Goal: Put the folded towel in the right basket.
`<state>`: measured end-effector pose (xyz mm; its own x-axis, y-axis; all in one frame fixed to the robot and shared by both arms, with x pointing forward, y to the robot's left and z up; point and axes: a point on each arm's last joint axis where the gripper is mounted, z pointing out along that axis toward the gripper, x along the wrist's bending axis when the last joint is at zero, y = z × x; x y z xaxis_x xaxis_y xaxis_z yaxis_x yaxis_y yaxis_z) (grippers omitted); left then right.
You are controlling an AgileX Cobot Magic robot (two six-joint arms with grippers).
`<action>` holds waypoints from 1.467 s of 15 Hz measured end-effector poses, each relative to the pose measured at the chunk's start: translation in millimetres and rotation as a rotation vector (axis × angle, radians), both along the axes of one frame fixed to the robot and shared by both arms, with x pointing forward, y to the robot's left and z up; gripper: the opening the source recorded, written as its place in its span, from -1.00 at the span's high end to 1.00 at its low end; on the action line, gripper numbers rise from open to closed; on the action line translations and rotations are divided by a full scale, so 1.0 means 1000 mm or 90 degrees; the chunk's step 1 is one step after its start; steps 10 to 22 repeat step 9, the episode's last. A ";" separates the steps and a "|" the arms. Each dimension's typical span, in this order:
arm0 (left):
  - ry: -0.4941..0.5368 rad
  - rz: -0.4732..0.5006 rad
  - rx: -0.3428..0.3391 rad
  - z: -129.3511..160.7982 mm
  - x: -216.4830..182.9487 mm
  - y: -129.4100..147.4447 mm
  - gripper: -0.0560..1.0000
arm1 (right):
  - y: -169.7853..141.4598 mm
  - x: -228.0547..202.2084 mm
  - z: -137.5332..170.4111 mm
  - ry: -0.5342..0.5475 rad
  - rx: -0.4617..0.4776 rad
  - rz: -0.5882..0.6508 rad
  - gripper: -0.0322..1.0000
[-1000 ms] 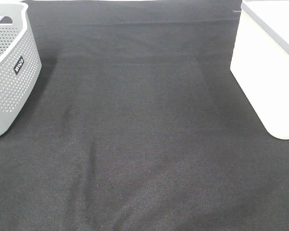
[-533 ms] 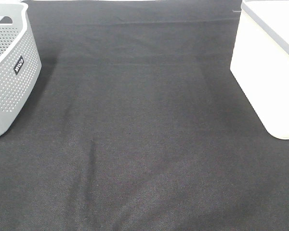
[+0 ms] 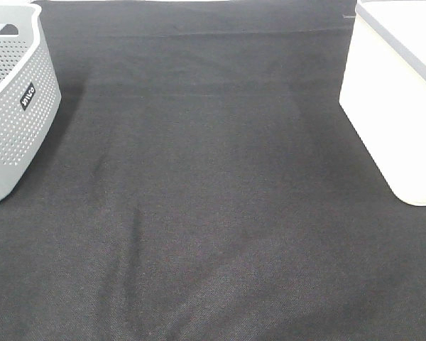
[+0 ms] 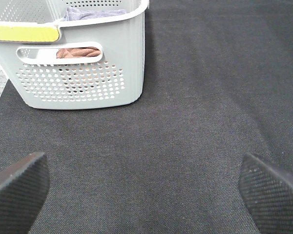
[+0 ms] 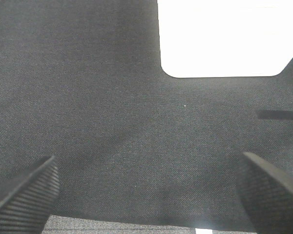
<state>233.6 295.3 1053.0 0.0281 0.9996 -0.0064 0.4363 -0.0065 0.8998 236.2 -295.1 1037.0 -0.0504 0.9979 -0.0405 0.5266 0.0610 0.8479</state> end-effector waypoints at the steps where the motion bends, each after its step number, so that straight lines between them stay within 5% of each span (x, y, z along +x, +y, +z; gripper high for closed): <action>1: 0.000 0.000 0.000 0.000 0.000 0.000 -0.96 | 0.000 0.000 0.000 0.000 0.000 0.000 -0.91; 22: 0.000 0.000 0.000 0.000 0.000 0.000 -0.96 | 0.000 0.000 0.000 0.000 0.000 0.000 -0.91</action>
